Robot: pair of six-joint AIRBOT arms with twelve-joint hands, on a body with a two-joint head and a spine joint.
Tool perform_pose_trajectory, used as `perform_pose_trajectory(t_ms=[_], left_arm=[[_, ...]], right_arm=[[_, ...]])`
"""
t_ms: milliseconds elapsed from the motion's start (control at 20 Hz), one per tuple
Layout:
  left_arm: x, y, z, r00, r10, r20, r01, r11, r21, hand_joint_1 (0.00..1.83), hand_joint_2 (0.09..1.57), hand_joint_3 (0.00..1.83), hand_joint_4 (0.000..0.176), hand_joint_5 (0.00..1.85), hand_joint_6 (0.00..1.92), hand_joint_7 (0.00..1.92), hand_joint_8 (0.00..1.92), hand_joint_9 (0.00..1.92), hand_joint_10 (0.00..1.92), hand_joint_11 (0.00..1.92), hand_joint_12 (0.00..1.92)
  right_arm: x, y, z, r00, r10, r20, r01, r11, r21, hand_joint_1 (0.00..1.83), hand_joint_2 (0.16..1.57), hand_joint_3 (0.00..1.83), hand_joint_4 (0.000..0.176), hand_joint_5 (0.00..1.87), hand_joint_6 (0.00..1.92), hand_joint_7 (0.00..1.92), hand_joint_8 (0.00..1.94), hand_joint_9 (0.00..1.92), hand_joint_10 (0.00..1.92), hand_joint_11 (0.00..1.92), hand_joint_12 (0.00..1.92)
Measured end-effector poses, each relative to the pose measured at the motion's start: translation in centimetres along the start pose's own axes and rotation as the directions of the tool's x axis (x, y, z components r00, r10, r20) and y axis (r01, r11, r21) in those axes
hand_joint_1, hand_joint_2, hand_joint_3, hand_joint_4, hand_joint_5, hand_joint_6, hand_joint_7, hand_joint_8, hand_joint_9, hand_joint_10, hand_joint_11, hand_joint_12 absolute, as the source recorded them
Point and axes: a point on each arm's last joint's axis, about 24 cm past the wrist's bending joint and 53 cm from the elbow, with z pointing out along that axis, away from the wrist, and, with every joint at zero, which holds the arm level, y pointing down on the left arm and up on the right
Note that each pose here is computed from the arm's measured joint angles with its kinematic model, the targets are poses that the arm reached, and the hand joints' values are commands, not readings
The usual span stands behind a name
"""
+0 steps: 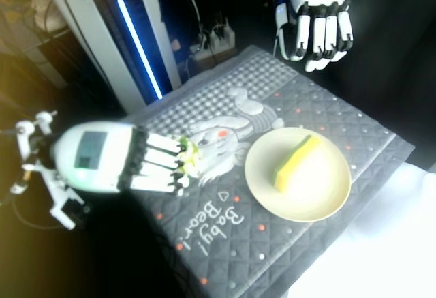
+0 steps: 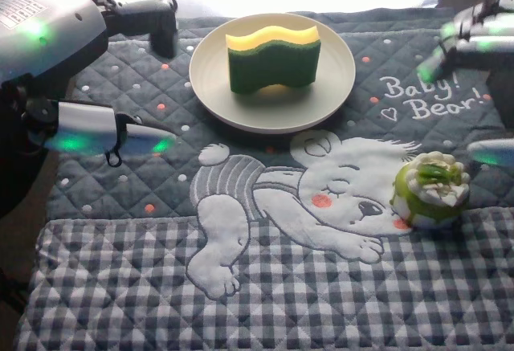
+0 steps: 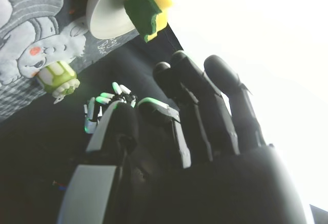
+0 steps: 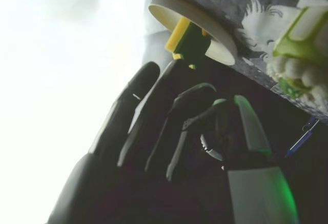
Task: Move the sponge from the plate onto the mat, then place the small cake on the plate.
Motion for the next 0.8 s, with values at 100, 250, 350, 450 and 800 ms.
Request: perform_pose_trajectory(t_ms=[100, 250, 350, 450, 800], left_arm=[[-0.2, 0.0, 0.1, 1.0000, -0.001, 0.005, 0.001, 1.0000, 0.001, 0.62, 0.92, 0.00, 0.093, 0.35, 0.00, 0.29, 0.00, 0.27, 0.01, 0.00, 0.71], [-0.9, -0.2, 1.1, 0.9996, 0.001, 0.028, -0.001, 0.9999, 0.014, 0.63, 0.91, 0.00, 0.102, 0.31, 0.00, 0.25, 0.00, 0.23, 0.00, 0.00, 0.66], [-1.5, -0.3, 2.9, 0.9988, 0.014, 0.047, -0.015, 0.9998, 0.016, 0.52, 0.88, 0.00, 0.104, 0.22, 0.00, 0.17, 0.00, 0.10, 0.00, 0.00, 0.34], [-2.2, -0.6, 5.7, 0.9961, 0.049, 0.073, -0.049, 0.9988, -0.001, 0.57, 0.85, 0.00, 0.090, 0.26, 0.00, 0.24, 0.00, 0.18, 0.00, 0.00, 0.60], [2.0, 1.6, 11.3, 0.9989, -0.026, -0.038, 0.023, 0.9964, -0.082, 0.67, 0.84, 0.00, 0.080, 0.35, 0.00, 0.37, 0.00, 0.36, 0.01, 0.03, 0.91]], right_arm=[[0.3, 0.0, 0.1, 1.000, 0.002, -0.005, -0.002, 1.000, -0.002, 0.29, 1.01, 0.00, 0.176, 0.02, 0.00, 0.00, 0.00, 0.00, 0.00, 0.00, 0.25], [0.5, -0.1, 0.2, 1.000, -0.003, -0.012, 0.003, 1.000, 0.001, 0.26, 1.02, 0.00, 0.176, 0.03, 0.00, 0.00, 0.00, 0.00, 0.00, 0.00, 0.29], [0.1, 0.0, 0.4, 1.000, -0.003, -0.002, 0.003, 1.000, -0.003, 0.28, 0.99, 0.00, 0.176, 0.05, 0.00, 0.00, 0.00, 0.00, 0.00, 0.00, 0.23], [-0.1, 0.6, 0.4, 1.000, 0.001, 0.007, -0.001, 1.000, -0.023, 0.29, 0.93, 0.00, 0.176, 0.00, 0.00, 0.00, 0.00, 0.00, 0.00, 0.00, 0.23], [-0.5, 2.6, 0.6, 0.999, 0.013, 0.040, -0.009, 0.994, -0.104, 0.57, 0.85, 0.00, 0.176, 0.00, 0.00, 0.00, 0.00, 0.00, 0.00, 0.00, 0.41]])
